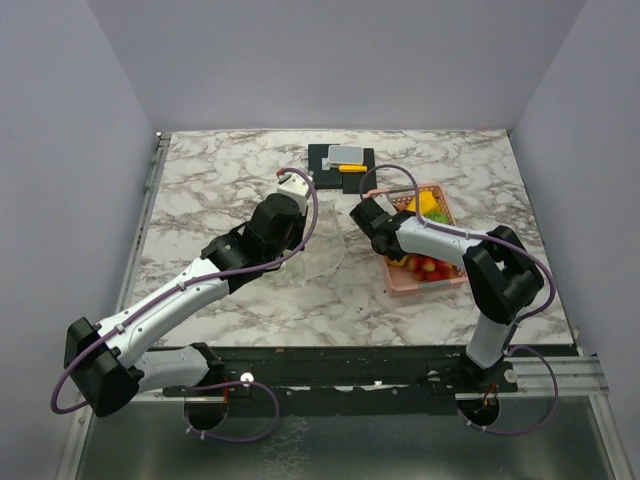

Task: Place the food in the zip-top bag and seal the zipper
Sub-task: Pick up the fake fruit from the bin.

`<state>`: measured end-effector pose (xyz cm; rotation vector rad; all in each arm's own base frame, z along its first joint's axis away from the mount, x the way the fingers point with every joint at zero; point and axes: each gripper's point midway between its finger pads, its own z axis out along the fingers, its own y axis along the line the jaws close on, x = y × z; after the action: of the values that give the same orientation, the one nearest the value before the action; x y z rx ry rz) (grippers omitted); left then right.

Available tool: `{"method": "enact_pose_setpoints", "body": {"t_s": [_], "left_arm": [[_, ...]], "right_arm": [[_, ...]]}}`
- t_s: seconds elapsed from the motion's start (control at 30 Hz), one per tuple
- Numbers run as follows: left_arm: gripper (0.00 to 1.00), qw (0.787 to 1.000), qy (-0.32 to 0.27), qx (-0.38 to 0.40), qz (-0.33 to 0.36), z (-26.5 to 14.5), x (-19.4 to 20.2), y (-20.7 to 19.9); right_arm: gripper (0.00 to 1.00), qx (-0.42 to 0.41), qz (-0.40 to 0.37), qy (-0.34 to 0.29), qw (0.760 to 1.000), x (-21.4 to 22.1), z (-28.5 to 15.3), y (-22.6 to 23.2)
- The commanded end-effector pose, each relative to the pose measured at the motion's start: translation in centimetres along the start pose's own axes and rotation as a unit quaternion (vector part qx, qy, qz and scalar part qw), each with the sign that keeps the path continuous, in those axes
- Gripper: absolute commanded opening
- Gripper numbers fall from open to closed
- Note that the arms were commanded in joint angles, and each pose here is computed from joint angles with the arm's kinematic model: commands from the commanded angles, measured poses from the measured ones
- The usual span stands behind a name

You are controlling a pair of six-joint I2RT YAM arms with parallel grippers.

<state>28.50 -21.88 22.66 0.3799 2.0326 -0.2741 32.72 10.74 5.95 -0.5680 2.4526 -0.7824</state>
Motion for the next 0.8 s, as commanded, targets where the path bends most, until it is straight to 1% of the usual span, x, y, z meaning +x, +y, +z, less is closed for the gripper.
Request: {"method": "enact_pose_setpoints", "body": {"t_s": [0.0,0.2,0.53,0.77], "left_arm": [[0.0,1.0,-0.008,0.0,0.001,-0.1,-0.3,0.0],[0.0,1.0,-0.009,0.0,0.001,-0.1,-0.3,-0.1],[0.0,1.0,-0.006,0.0,0.002,0.0,-0.2,-0.1],[0.0,1.0,-0.005,-0.001,0.002,0.1,-0.1,0.0]], "right_arm": [[0.01,-0.001,0.022,-0.002,1.0,-0.2,0.6,0.4],[0.01,0.011,0.047,-0.021,0.999,-0.9,-0.6,-1.0],[0.01,0.011,0.12,-0.078,0.99,-2.7,-4.7,-4.7],[0.01,-0.019,0.17,-0.119,0.978,-3.4,-7.4,-6.2]]}}
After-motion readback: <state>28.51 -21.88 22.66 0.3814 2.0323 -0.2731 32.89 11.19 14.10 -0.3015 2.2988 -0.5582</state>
